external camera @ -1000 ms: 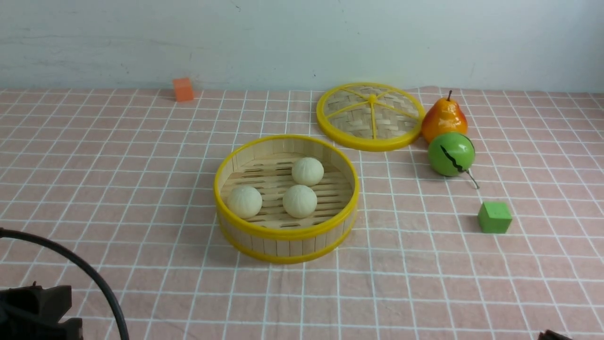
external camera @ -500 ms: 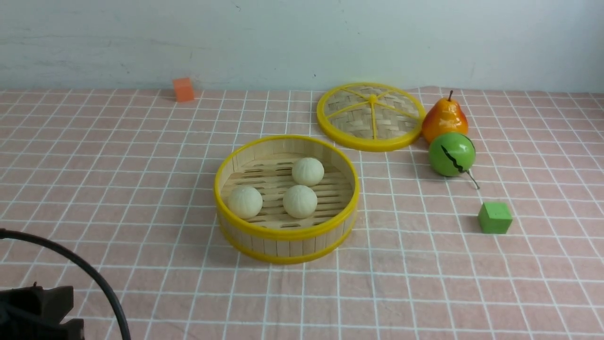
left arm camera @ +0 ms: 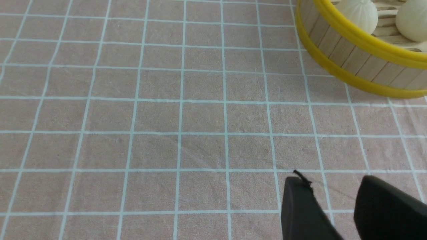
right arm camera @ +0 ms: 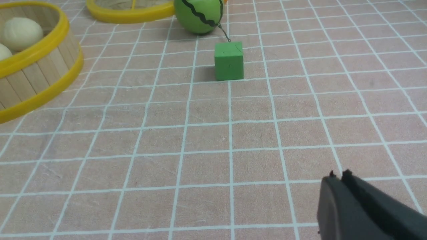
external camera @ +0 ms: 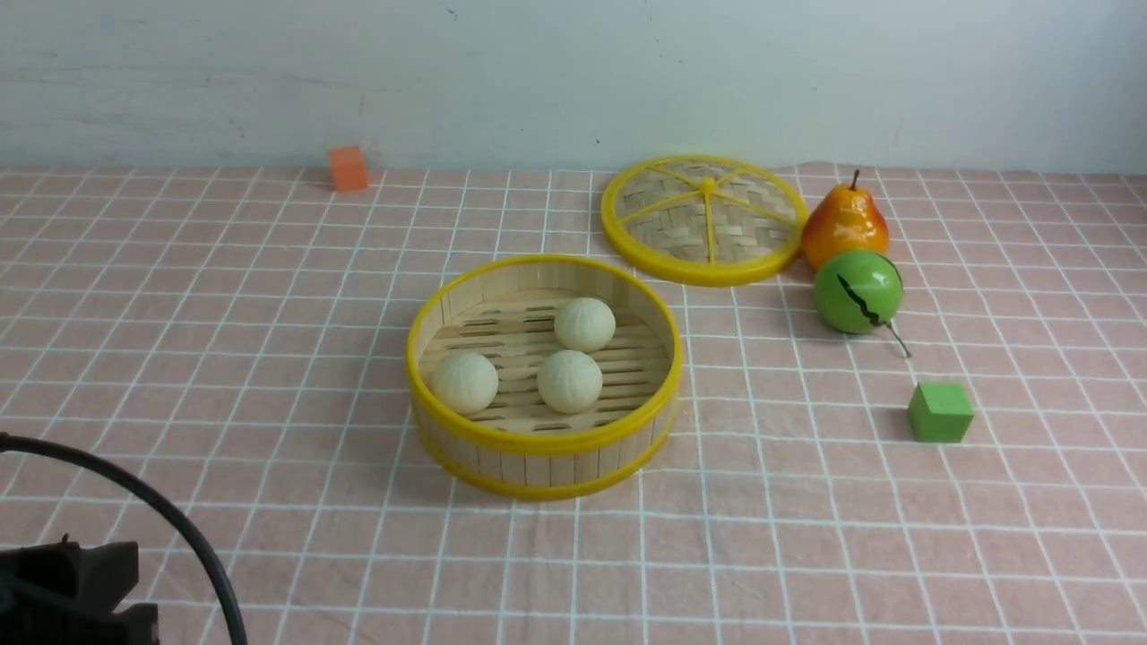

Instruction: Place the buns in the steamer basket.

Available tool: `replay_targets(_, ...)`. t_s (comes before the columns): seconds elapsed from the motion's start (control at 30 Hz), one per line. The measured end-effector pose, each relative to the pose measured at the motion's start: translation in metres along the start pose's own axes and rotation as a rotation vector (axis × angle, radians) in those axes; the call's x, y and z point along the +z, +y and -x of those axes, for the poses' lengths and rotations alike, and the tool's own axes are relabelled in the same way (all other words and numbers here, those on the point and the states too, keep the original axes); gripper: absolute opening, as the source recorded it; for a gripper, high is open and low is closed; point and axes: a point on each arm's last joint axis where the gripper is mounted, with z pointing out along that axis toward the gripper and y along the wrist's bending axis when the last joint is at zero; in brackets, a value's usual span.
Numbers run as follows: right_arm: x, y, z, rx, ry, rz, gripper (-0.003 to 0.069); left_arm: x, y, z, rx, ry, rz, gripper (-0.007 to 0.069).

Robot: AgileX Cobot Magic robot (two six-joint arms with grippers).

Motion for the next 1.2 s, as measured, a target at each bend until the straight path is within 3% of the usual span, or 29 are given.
replay_targets(0.37, 0.000, 0.000, 0.000, 0.001, 0.000, 0.000, 0.0022, -0.004, 0.002, -0.001, -0.008, -0.021, -0.009, 0.0237)
replay_targets(0.53, 0.000, 0.000, 0.000, 0.000, 0.000, 0.000, 0.0031, -0.032, 0.022, -0.015, -0.123, -0.174, -0.050, 0.0228)
replay_targets(0.6, 0.000, 0.000, 0.000, -0.001, 0.001, -0.001, 0.0032, -0.034, 0.025, -0.022, -0.148, -0.204, -0.058, 0.0206)
replay_targets(0.67, 0.000, 0.000, 0.000, -0.003, 0.001, -0.002, 0.0034, -0.034, 0.030, -0.039, -0.155, -0.301, -0.082, 0.0107)
replay_targets(0.7, 0.000, 0.000, 0.000, -0.002, 0.001, -0.002, 0.0035, -0.036, 0.030, -0.038, -0.156, -0.316, -0.090, 0.0107)
replay_targets(0.77, 0.000, 0.000, 0.000, -0.006, 0.000, -0.003, 0.0039, -0.030, 0.033, -0.057, -0.126, -0.413, -0.084, -0.0008)
replay_targets(0.87, 0.000, 0.000, 0.000, -0.006, 0.000, -0.003, 0.0043, -0.014, 0.037, -0.084, -0.138, -0.466, -0.064, -0.0014)
replay_targets(1.2, 0.000, 0.000, 0.000, -0.006, 0.001, -0.003, 0.0057, 0.001, 0.041, -0.113, -0.079, -0.287, -0.002, -0.0014)
